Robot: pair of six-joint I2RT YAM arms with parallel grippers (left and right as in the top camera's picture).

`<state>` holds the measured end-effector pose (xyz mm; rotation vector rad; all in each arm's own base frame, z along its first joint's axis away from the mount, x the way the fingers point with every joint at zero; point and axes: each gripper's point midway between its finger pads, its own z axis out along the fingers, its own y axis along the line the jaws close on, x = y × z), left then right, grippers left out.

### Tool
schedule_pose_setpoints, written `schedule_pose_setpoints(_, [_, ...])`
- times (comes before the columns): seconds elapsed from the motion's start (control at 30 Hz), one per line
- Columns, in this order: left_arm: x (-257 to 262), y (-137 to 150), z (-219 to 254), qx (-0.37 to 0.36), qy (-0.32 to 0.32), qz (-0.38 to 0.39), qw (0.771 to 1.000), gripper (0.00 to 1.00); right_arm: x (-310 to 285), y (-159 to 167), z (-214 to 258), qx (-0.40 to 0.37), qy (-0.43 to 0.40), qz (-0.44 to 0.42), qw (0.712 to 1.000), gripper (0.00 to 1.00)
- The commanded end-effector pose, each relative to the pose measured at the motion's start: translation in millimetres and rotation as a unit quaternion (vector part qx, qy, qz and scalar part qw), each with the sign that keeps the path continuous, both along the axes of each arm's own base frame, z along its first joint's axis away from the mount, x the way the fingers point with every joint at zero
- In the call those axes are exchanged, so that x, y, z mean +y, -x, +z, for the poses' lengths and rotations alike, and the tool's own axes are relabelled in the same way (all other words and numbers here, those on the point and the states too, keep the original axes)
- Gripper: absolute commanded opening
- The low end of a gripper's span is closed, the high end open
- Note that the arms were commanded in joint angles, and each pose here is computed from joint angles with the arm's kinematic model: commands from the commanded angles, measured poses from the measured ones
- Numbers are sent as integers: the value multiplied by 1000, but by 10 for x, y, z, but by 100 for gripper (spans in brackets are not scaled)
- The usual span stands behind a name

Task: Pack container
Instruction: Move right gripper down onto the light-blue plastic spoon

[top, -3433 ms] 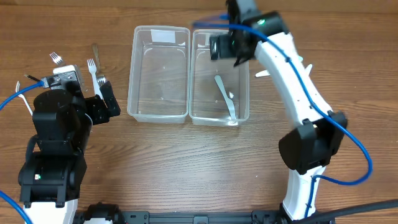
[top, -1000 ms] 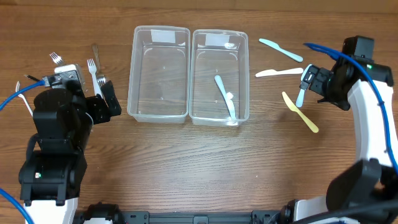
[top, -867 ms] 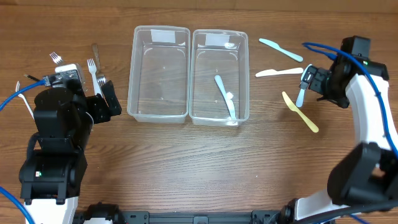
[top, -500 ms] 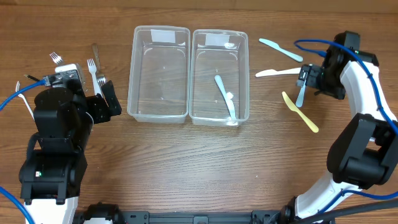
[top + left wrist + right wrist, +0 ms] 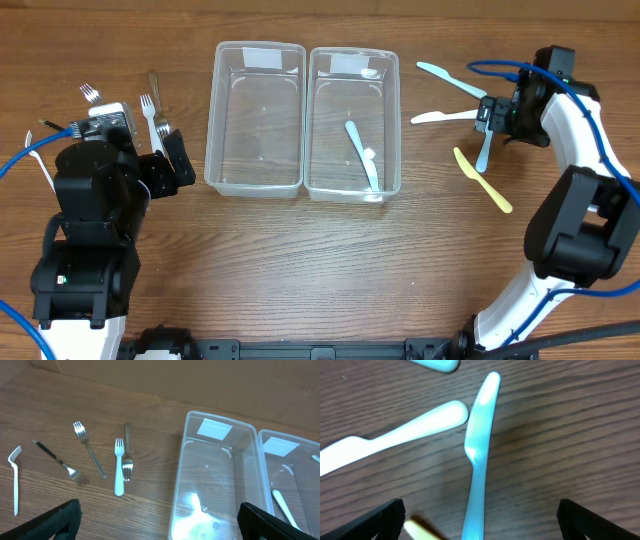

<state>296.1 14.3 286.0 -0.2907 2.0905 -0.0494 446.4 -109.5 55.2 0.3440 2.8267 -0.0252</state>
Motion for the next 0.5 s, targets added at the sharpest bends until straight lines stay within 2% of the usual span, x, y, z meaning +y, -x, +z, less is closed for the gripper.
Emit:
schedule_pose_setpoints(0.0, [-6,-9,104,-11,-5,-8,1000,100,10,-104,-56,-9,-8,6,1000,100])
schedule_pose_setpoints(0.23, [-20,-10,104,-11,-3,-11,1000,100,-3,-143,-197,-5,-8,6,1000,97])
schedule_pose_setpoints(0.47, [-35,-11,104,-11,-1,-15,1000,100,-20,62,-559,60,-9,-14,998,94])
